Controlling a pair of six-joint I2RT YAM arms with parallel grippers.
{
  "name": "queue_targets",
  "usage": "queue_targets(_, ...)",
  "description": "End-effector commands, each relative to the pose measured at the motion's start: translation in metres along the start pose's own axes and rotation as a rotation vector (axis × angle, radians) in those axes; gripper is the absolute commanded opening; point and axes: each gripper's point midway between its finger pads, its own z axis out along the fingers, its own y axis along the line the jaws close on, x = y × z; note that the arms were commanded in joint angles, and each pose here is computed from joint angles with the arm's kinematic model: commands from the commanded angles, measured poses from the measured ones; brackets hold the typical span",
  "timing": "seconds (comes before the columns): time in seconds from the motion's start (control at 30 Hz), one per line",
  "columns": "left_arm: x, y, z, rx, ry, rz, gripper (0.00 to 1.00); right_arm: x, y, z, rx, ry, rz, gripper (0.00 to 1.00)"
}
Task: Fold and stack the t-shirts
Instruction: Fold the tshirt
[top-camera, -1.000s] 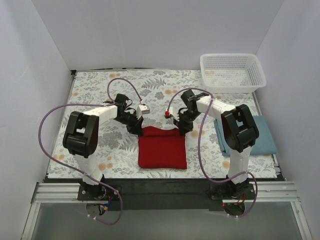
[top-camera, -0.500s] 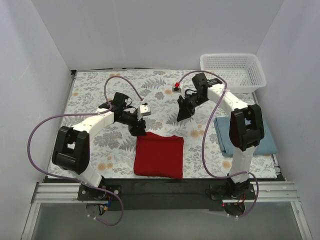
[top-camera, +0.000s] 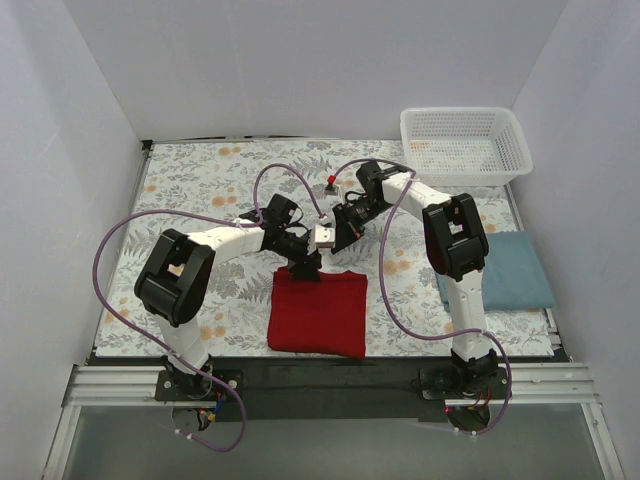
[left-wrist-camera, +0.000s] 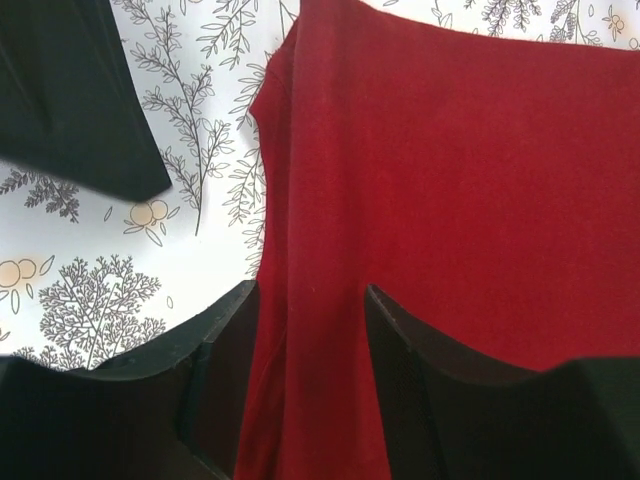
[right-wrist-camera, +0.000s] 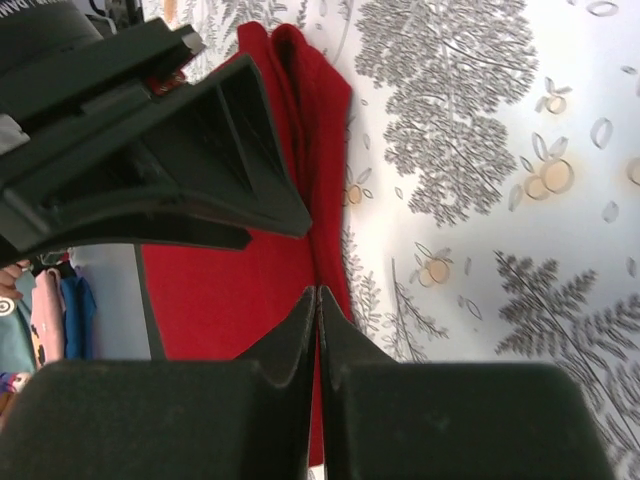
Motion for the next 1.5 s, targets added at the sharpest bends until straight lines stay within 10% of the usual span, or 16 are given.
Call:
queue_targets(0.0, -0.006, 0.000, 0.002, -0.007, -0.009, 0.066, 0.42, -0.002, 0.012, 0.005, -0.049, -0.009, -0.015, 0.04)
queue_targets(0.3, -0.012, -0.016, -0.005, -0.004, -0.003, 0.150, 0.01, 0.017, 0.017, 0.024, -0.079, 0.045, -0.020, 0.04)
queue_targets(1.47, -0.062, 0.004, -0.031, -0.321, -0.065, 0.465, 0.00, 0.082, -0.004, 0.076, -0.153, 0.216, -0.019, 0.01)
